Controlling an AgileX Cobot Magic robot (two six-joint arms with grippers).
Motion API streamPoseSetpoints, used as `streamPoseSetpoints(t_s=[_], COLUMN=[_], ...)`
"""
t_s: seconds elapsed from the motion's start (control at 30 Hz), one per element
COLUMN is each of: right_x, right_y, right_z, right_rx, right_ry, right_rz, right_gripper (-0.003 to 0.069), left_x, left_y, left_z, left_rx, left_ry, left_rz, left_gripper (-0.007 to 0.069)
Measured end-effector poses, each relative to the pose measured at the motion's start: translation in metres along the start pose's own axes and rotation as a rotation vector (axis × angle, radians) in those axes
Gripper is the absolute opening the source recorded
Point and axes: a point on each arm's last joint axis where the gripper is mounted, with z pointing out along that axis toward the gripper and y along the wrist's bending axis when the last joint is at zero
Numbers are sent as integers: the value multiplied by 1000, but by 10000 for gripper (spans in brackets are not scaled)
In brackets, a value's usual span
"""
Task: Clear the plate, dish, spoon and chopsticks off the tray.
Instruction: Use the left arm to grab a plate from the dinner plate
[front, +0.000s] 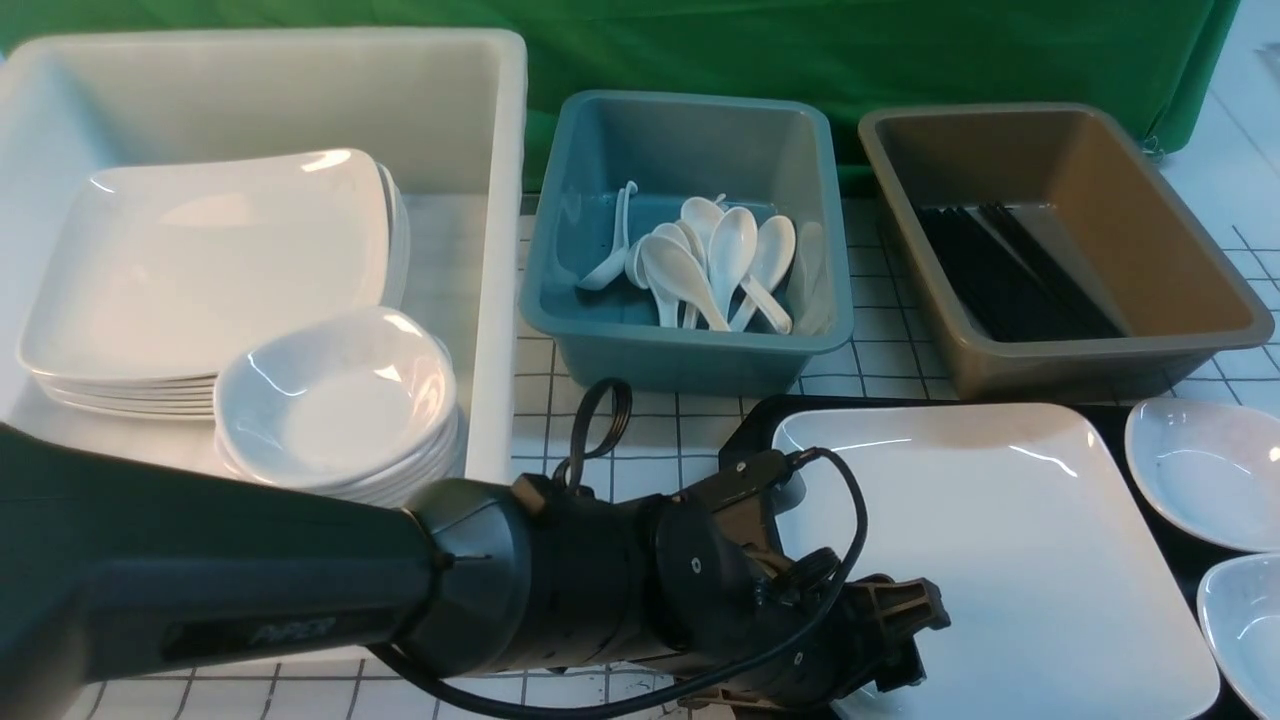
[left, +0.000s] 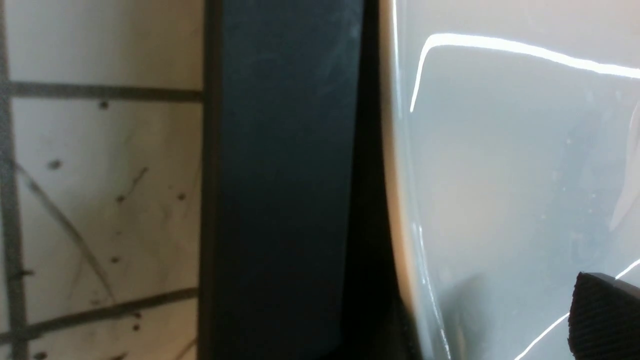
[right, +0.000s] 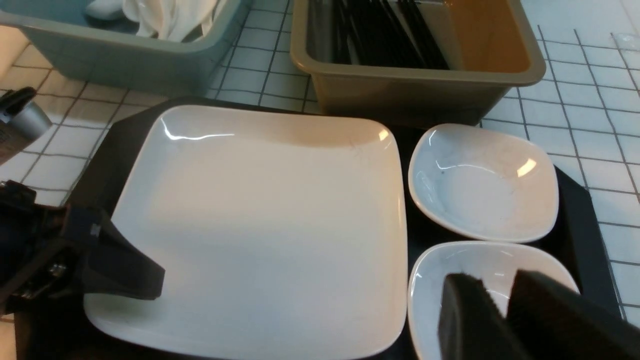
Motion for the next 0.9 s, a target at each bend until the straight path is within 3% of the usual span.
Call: streamPoseSetpoints(t_s=[0.3,0.9], right_x=[0,0], right_y=[0,0], right_z=[0,0], right_rx=[0,0], right_ry=[0,-1], right_rz=[0,1], right_gripper=[162,176], left_x=[-2,-6], left_y=[0,2], left_z=[1,4], left_rx=[5,7], left_ry=[-25,-68], left_rz=[-83,-108], left_gripper=[442,327])
